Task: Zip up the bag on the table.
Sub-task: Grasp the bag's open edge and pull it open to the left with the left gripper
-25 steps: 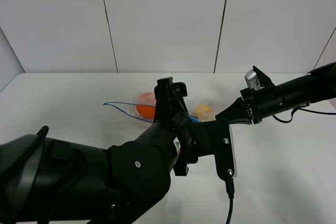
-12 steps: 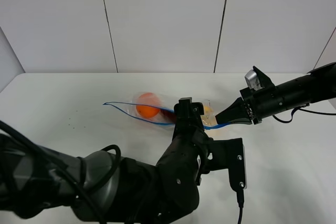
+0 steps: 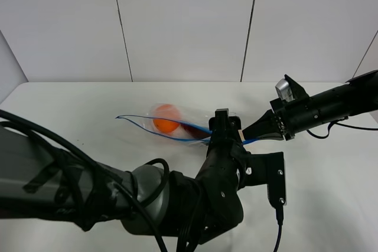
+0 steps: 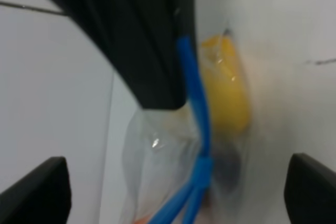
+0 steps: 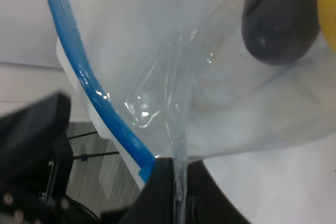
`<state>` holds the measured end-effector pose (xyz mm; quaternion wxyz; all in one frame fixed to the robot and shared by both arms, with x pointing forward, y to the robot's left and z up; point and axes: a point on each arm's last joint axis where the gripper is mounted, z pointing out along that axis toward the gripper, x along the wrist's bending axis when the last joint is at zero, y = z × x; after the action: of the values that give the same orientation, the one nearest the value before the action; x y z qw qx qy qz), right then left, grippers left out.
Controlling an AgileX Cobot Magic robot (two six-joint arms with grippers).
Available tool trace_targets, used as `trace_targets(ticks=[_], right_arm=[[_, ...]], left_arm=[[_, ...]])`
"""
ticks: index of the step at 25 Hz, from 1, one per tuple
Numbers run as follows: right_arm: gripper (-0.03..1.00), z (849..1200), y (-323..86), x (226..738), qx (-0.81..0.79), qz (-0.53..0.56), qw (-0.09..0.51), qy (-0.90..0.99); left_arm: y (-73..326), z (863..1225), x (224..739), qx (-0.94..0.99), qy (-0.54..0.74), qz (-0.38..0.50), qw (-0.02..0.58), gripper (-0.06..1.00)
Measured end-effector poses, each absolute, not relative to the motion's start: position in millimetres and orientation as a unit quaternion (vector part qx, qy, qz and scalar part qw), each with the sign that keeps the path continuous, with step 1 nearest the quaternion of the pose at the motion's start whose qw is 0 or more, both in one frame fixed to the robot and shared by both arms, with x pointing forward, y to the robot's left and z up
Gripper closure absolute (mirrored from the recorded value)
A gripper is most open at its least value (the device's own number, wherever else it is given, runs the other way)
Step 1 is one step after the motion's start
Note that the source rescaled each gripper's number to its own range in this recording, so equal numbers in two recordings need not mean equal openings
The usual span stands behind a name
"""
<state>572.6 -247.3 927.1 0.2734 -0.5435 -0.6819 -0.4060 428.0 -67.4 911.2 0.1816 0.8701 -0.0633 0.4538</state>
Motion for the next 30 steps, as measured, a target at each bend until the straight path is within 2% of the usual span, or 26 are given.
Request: trace_targets(ticks=[8,19,23,30], right_arm=[[0.97,926.8,-247.4,572.3,-0.543,-0.404,0.273,-0.683],[0.97,926.8,-247.4,572.3,-0.543,-0.404,0.273,-0.684],[0.97,926.8,-247.5,572.2,-0.543,-0.404,0.273,-0.684],[0.97,926.8,-247.5,572.2,-0.543,-0.404,0.273,-0.684]], left_arm=[[-68.0,911.2,429.7,0.871,-0.065,0.452,0.182,0.14],[-68.8,911.9,429.9,0.869,-0.083,0.456,0.175,0.43],[-68.9,911.8,429.7,0.869,-0.085,0.455,0.174,0.49],[-70.9,911.0,428.2,0.872,-0.091,0.445,0.182,0.52]])
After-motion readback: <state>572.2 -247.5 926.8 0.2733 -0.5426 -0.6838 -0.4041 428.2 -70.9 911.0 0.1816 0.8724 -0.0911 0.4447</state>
